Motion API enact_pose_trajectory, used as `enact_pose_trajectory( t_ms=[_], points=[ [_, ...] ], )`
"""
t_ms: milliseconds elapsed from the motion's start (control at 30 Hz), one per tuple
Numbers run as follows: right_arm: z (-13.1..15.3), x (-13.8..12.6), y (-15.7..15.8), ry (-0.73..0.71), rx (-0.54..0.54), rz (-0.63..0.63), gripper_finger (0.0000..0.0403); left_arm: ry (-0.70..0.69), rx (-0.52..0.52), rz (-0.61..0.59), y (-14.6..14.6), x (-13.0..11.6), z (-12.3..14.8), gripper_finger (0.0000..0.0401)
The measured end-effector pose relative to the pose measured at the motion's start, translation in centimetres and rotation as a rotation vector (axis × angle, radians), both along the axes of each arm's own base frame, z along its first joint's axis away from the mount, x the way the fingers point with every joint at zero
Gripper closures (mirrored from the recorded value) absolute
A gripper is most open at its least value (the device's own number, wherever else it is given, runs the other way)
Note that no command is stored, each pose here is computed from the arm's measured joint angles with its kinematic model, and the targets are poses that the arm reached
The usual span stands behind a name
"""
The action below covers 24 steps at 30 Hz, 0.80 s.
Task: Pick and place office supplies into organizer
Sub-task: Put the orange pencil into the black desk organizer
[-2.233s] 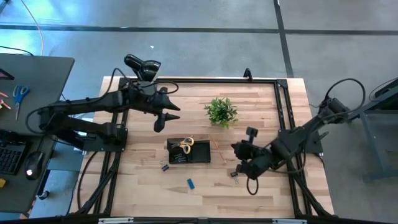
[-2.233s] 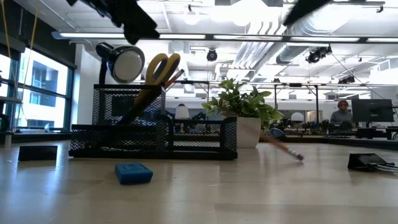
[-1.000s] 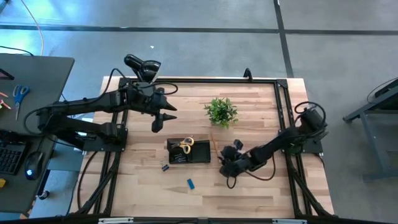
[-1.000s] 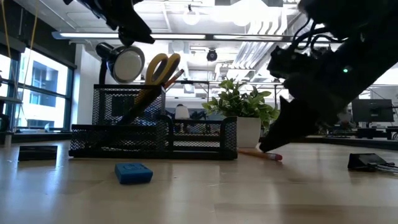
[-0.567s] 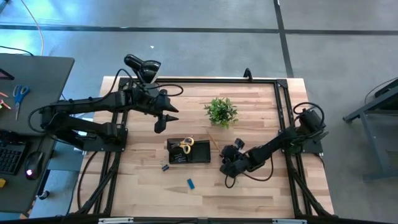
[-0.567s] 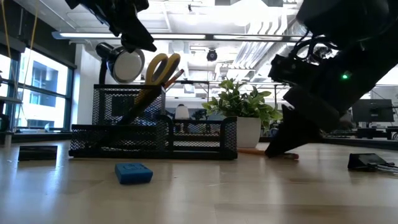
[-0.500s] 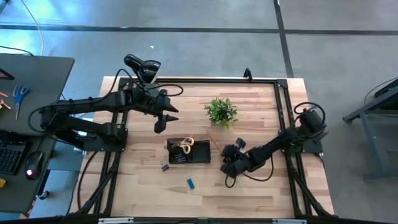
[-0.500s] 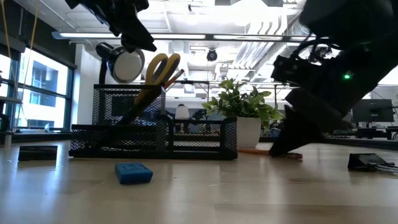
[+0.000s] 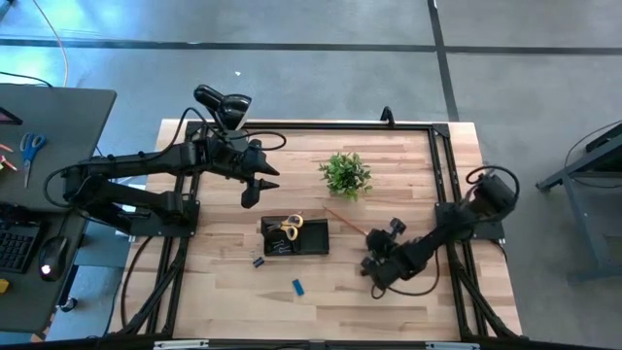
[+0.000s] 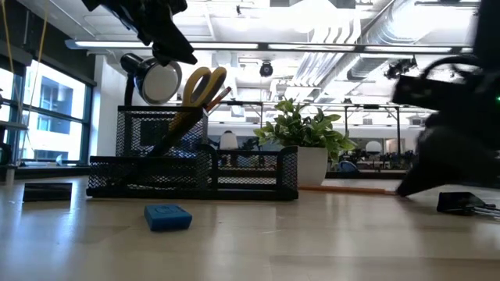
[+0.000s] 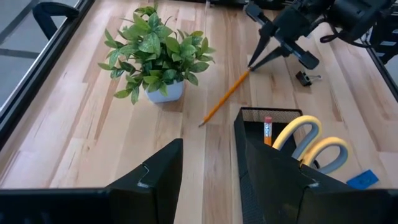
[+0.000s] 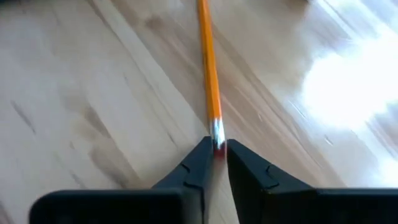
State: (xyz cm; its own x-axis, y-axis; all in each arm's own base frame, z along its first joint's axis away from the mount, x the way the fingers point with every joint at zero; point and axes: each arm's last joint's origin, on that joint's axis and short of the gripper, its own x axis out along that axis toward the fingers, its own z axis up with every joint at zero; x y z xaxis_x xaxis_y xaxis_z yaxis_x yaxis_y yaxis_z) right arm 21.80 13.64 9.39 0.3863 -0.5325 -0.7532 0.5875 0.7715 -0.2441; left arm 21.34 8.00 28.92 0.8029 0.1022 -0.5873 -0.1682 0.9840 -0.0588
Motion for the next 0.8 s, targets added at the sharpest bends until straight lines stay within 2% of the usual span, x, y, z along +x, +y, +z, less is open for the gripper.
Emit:
enact_pose_trajectory(
  t_ms=[200,433,667,800],
  points=[
    [-0.7,-3.0,0.1,-0.089,0.014,0.022,0.0379,-0.003,0.001,0.000,0.0,0.0,0.0,0.0236],
    [-0.8,-5.9,0.4,-0.269,0.051,0.097,0.0355,-0.009,0.002,0.001,0.0,0.0,0.1,0.0236],
    [-0.9,-5.3,0.4,-0.373,-0.024,0.098,0.0326,-0.043,0.012,0.003,0.1,0.2,0.4,0.0236],
    [-1.7,-4.6,-0.1,-0.365,-0.051,0.069,0.0310,-0.044,0.008,0.002,0.1,0.2,0.4,0.0236]
  ],
)
